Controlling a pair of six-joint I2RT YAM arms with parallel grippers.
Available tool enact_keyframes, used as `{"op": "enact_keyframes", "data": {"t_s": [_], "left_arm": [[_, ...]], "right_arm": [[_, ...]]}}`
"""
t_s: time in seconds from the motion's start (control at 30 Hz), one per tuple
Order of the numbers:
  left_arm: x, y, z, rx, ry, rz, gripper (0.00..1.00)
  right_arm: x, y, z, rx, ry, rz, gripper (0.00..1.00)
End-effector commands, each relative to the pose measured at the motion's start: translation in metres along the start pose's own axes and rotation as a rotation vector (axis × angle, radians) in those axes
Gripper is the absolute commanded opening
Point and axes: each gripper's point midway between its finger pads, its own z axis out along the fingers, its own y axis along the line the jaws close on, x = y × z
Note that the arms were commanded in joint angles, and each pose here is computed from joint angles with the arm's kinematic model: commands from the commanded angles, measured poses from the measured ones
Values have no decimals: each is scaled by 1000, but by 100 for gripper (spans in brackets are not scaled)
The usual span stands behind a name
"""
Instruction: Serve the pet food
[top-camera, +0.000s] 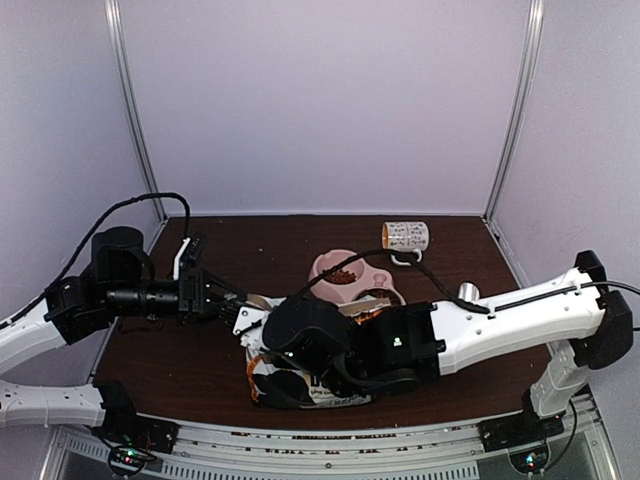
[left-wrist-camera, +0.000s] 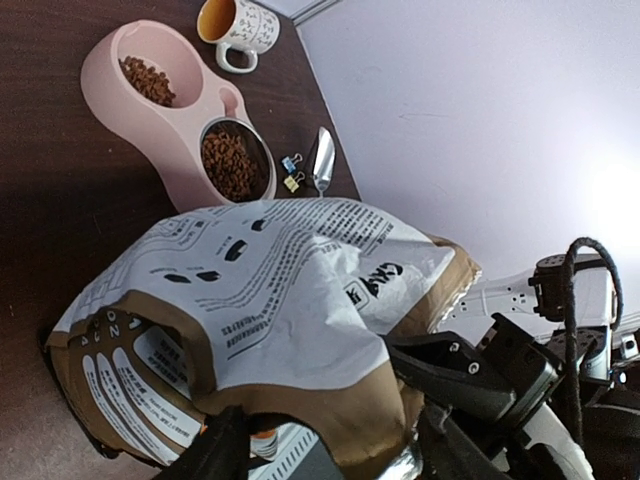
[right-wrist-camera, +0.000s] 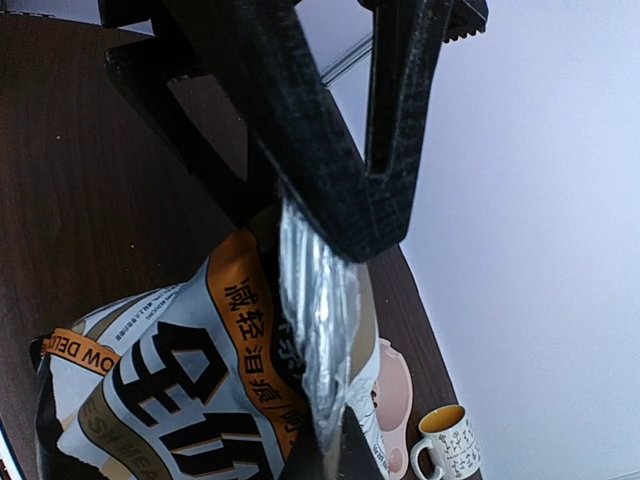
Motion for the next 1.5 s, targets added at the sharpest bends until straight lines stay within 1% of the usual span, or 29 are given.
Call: {"op": "enact_keyframes", "data": {"t_s": [0.0,0.1,0.17,0.23,0.27,0.3,0.4,0.47,0.53,0.63,0.7,0.77,0.87,1.0,1.07,1.13,1.27,1.37,1.47], "left_arm": [[-12,-18,3,88,-41,14,52],[-12,-18,4,89,-40,11,34],[-12,-18,4,87,-40,12,25],[-12,-17,3,85,-44,11,17],[-12,-16,3,84,-48,12,13],[-12,-16,3,84,-50,13,9],[-11,-13,4,83,-52,25,0],[-11,-10,6,74,-54,40,0],[-12,-9,5,72,-64,69,0],[-15,-9,3,69,-91,126,0],[-16,-7,2,58,-106,168,0],[-16,-4,1,52,-115,207,0],[-16,-2,1,52,-130,275,0],[-15,-3,2,68,-142,347,0],[-16,-5,2,76,-148,372,0],[-17,-8,0,87,-158,387,0],[-20,-10,-1,86,-168,388,0],[-21,-14,-2,96,-176,385,0],[-23,-15,-3,98,-185,380,0]], "right_arm": [[14,38,4,-68,18,-78,0],[15,38,3,-65,17,-85,0],[15,36,2,-61,16,-81,0],[14,32,-1,-59,10,-72,5],[14,29,-3,-56,7,-65,11],[13,24,-6,-54,2,-54,19],[9,8,-19,-58,-11,-11,39],[7,-4,-32,-76,-20,23,52],[8,-16,-46,-106,-22,61,61],[10,-36,-65,-158,-29,157,70],[16,-51,-74,-192,-19,237,72],[25,-68,-79,-219,8,345,72],[42,-93,-82,-263,49,547,72],[62,-118,-88,-347,89,865,72],[68,-123,-92,-385,84,962,73],[69,-121,-101,-442,55,977,73],[73,-108,-123,-537,-53,894,74],[94,-100,-125,-508,-74,818,77],[113,-95,-117,-453,-58,750,74]]}}
